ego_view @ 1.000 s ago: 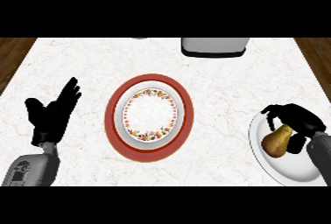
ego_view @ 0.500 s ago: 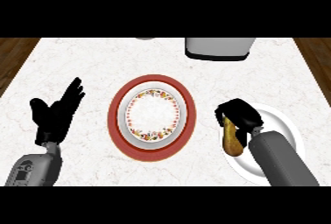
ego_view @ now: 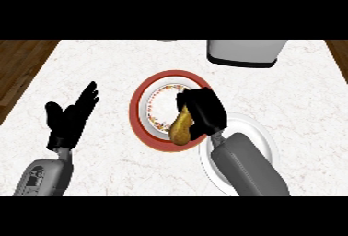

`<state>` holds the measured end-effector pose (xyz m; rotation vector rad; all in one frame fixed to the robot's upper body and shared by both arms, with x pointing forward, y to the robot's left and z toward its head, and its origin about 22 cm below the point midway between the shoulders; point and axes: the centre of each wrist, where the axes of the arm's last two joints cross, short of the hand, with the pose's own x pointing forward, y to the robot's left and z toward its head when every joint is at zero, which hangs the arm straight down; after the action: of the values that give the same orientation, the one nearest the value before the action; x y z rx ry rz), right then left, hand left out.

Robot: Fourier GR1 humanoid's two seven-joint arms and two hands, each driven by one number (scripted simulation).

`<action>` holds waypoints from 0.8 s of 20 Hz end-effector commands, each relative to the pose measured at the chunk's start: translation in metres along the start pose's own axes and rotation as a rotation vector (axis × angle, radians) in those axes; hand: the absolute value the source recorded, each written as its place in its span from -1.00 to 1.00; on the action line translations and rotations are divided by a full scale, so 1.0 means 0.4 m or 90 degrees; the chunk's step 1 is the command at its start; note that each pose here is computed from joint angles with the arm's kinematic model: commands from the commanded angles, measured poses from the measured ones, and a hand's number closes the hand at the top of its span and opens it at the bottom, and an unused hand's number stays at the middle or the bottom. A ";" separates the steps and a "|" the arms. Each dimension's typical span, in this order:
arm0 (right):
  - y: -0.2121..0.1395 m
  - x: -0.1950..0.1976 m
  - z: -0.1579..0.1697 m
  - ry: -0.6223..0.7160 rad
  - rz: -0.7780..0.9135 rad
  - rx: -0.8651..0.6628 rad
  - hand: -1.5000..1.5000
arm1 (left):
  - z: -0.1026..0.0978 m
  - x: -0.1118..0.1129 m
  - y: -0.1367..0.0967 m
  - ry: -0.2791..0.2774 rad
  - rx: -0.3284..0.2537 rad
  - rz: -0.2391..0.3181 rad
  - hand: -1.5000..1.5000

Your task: Pick the pear from the plate and place it in the plate

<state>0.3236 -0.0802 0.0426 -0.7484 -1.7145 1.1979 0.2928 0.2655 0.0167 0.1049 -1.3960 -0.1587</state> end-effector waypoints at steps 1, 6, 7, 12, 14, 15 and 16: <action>-0.037 0.107 -0.010 0.049 -0.017 -0.140 1.00 | -0.007 0.011 -0.005 -0.005 -0.005 0.002 0.00; -0.052 0.198 -0.002 0.153 -0.065 -0.218 1.00 | -0.010 -0.004 -0.023 -0.004 -0.004 -0.002 0.00; -0.047 0.214 0.006 0.172 -0.082 -0.228 1.00 | -0.019 0.016 -0.007 -0.008 0.002 -0.007 0.00; -0.024 0.292 0.021 0.255 -0.106 -0.270 1.00 | -0.020 0.011 -0.011 -0.002 0.016 0.003 0.00; -0.046 0.329 0.007 0.272 -0.098 -0.277 1.00 | -0.017 -0.002 -0.023 -0.002 0.008 0.004 0.00; -0.005 0.314 0.016 0.285 -0.087 -0.286 1.00 | -0.021 0.021 0.029 -0.002 0.029 0.003 0.00; 0.010 0.302 0.009 0.293 -0.078 -0.292 1.00 | -0.010 0.013 0.001 -0.005 0.029 -0.007 0.00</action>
<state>0.2739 0.0102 0.0858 -1.0438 -1.7040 0.6426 0.2988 0.2618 0.0188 0.1224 -1.4045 -0.1470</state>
